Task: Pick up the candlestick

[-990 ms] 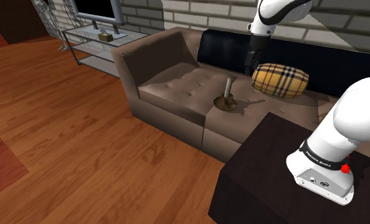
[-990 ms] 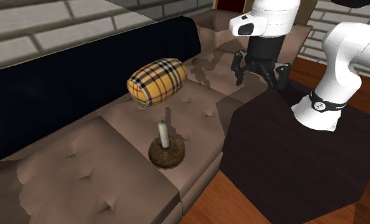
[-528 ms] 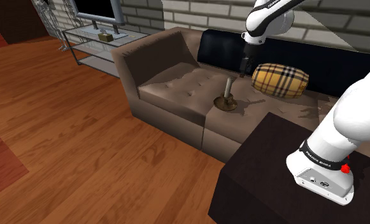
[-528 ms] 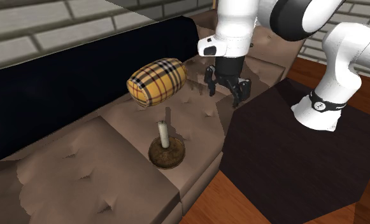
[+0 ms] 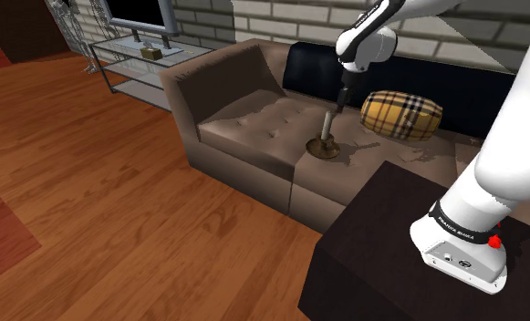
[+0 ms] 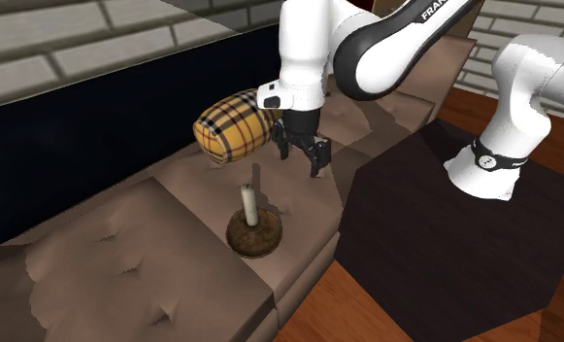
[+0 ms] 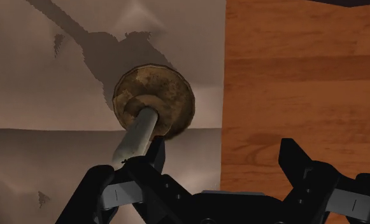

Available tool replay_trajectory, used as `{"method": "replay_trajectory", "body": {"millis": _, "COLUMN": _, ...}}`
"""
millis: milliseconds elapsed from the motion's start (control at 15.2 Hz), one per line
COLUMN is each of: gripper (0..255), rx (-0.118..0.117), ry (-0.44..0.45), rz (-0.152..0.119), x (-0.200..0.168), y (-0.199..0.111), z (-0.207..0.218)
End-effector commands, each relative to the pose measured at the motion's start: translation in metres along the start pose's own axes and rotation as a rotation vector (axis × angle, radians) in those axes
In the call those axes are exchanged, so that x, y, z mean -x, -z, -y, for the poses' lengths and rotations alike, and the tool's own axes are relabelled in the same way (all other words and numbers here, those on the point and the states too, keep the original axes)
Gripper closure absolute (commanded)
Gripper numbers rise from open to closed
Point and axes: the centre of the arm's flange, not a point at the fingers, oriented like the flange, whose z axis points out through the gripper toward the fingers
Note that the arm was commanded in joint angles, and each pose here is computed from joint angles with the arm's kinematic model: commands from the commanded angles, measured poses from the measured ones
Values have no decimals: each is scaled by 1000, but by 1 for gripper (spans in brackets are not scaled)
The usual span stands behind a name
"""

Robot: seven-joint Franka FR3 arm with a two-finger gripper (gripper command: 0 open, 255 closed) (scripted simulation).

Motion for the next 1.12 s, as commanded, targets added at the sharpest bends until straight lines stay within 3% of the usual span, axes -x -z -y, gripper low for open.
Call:
{"method": "replay_trajectory", "body": {"millis": 0, "gripper": 0, "rx": 2, "ry": 17, "rz": -9, "x": -13, "y": -14, "z": -19}}
{"method": "replay_trajectory", "body": {"millis": 660, "gripper": 0, "rx": 13, "ry": 93, "rz": -51, "x": -74, "y": -81, "z": -110}}
{"method": "replay_trajectory", "body": {"millis": 1056, "gripper": 0, "rx": 14, "ry": 95, "rz": -53, "x": -75, "y": -110, "z": -114}}
